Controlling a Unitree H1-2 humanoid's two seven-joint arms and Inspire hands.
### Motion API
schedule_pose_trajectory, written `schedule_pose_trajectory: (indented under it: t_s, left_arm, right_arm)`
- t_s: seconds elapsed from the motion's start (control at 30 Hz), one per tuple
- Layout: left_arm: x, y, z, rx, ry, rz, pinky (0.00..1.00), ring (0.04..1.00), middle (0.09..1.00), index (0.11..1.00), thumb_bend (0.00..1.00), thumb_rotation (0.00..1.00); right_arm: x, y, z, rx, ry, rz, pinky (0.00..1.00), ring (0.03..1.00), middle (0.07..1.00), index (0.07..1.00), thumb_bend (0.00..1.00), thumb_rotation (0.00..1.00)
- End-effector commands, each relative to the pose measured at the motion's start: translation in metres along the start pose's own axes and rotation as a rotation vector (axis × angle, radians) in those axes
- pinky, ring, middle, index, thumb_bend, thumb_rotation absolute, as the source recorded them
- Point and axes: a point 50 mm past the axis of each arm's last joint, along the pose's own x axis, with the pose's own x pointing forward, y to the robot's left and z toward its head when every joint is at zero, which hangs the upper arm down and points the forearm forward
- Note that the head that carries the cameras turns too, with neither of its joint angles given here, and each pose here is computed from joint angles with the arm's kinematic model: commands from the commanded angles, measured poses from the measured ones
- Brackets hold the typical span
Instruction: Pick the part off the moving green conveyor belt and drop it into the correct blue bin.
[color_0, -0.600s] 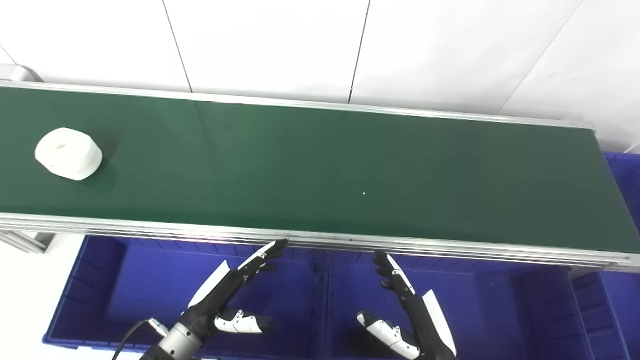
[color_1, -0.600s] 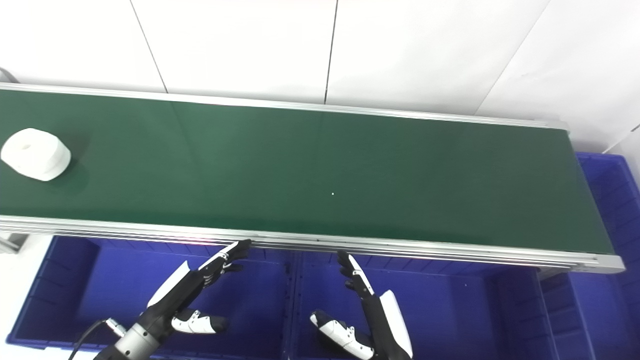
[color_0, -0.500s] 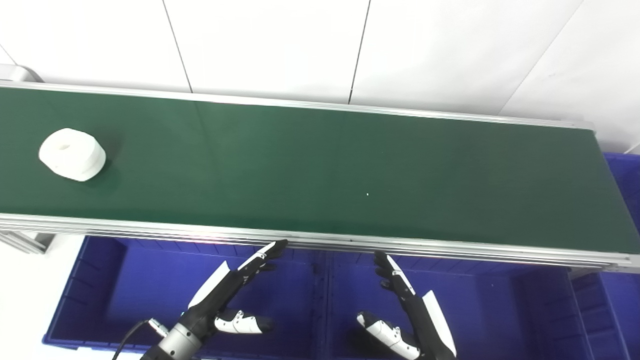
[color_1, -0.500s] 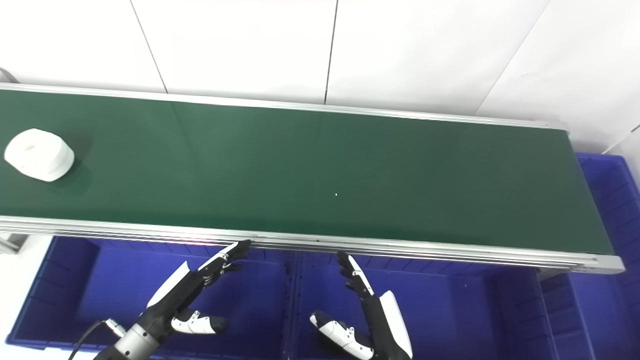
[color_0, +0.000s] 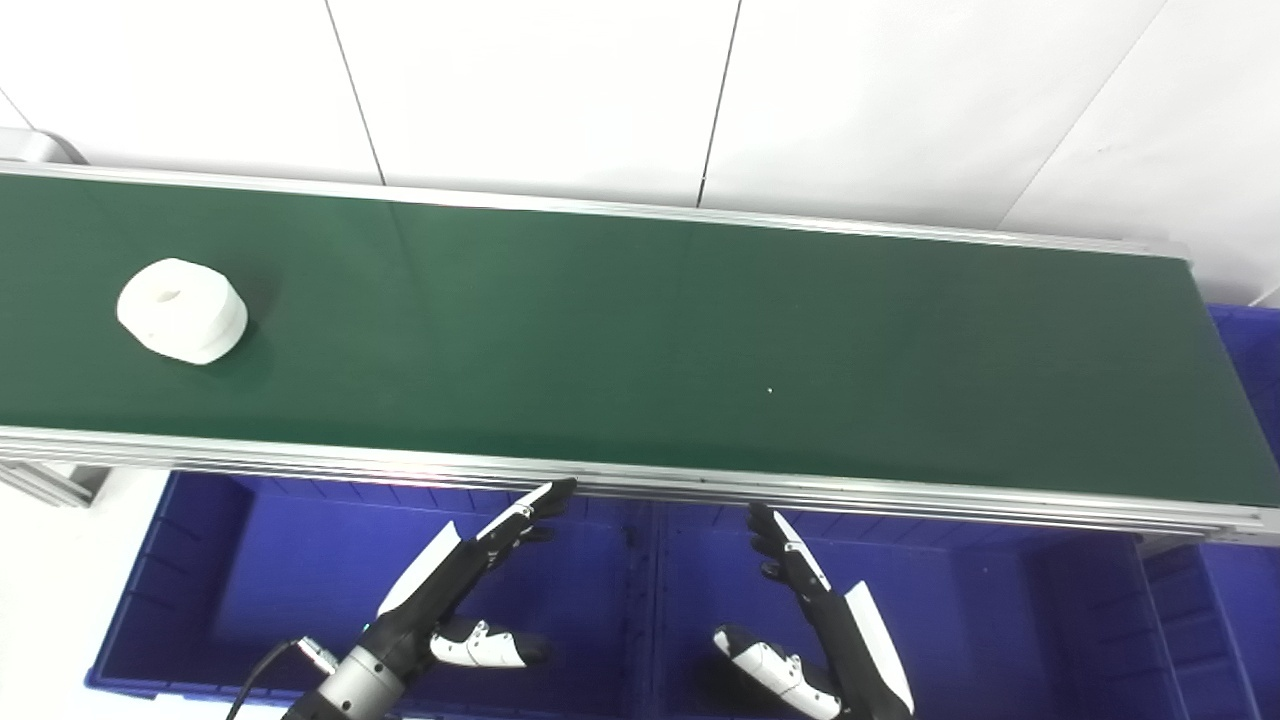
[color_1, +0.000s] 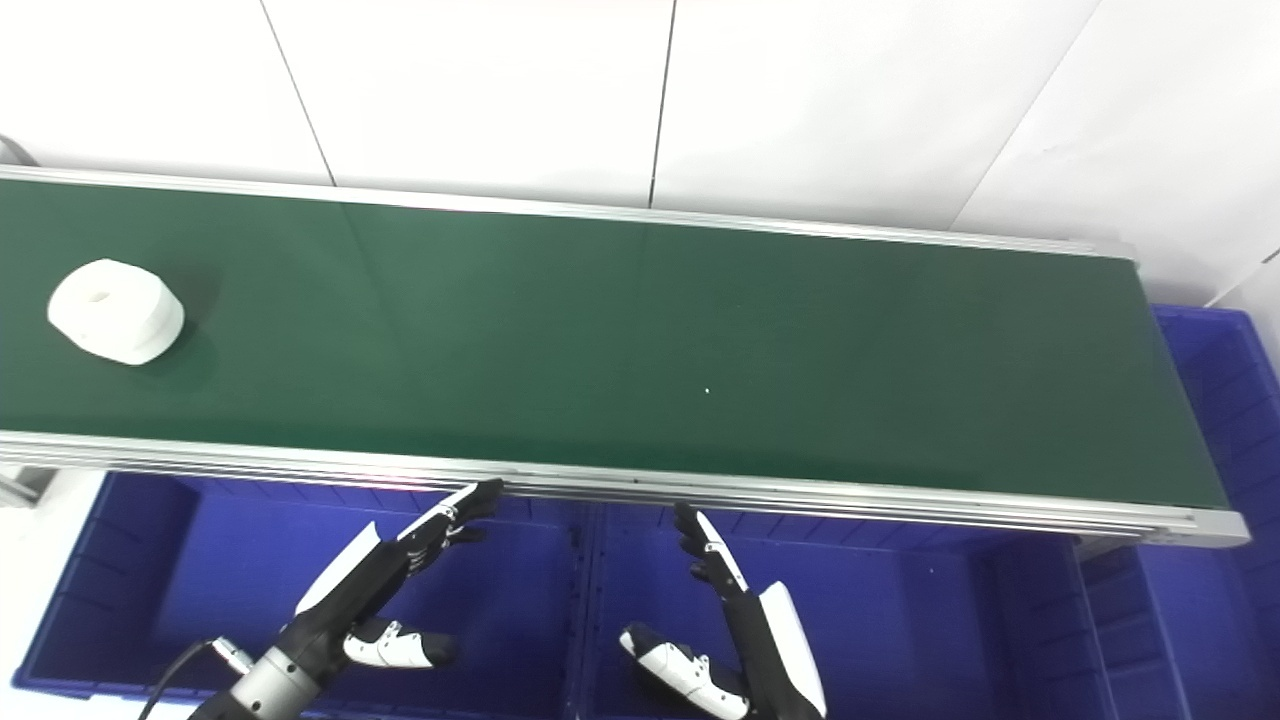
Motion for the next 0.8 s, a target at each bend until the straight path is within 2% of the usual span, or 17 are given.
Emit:
schedule_pose_trajectory:
  t_s: [0.0, 0.13, 0.3, 0.57, 0.77]
  left_arm:
    - [0.004, -0.002, 0.005, -0.011, -0.051, 0.009, 0.88, 0.933, 0.949, 0.930, 0.89, 0.70]
    - [0.008, -0.009, 0.002, -0.015, -0.041, 0.007, 0.90, 0.947, 0.941, 0.912, 0.91, 0.68]
    - [0.011, -0.012, 0.000, -0.022, -0.039, 0.003, 0.83, 0.907, 0.926, 0.894, 0.89, 0.64]
    - [0.013, -0.011, -0.002, -0.002, -0.032, 0.000, 0.80, 0.889, 0.916, 0.886, 0.89, 0.65]
    - [0.015, -0.009, -0.003, -0.014, -0.033, 0.007, 0.77, 0.875, 0.916, 0.882, 0.89, 0.66]
  right_arm:
    - [-0.004, -0.006, 0.003, 0.005, -0.050, -0.011, 0.88, 0.917, 0.936, 0.965, 0.67, 0.77]
    - [-0.006, -0.010, -0.004, -0.004, -0.038, -0.012, 0.91, 0.941, 0.951, 0.977, 0.65, 0.80]
    - [-0.007, -0.012, -0.006, 0.000, -0.012, -0.010, 0.97, 0.974, 0.973, 0.993, 0.60, 0.81]
    - [-0.004, -0.012, -0.011, 0.005, -0.022, -0.010, 0.99, 0.980, 0.979, 0.997, 0.52, 0.78]
    - [-0.001, -0.012, -0.013, 0.002, -0.012, -0.011, 0.99, 0.980, 0.974, 0.993, 0.52, 0.77]
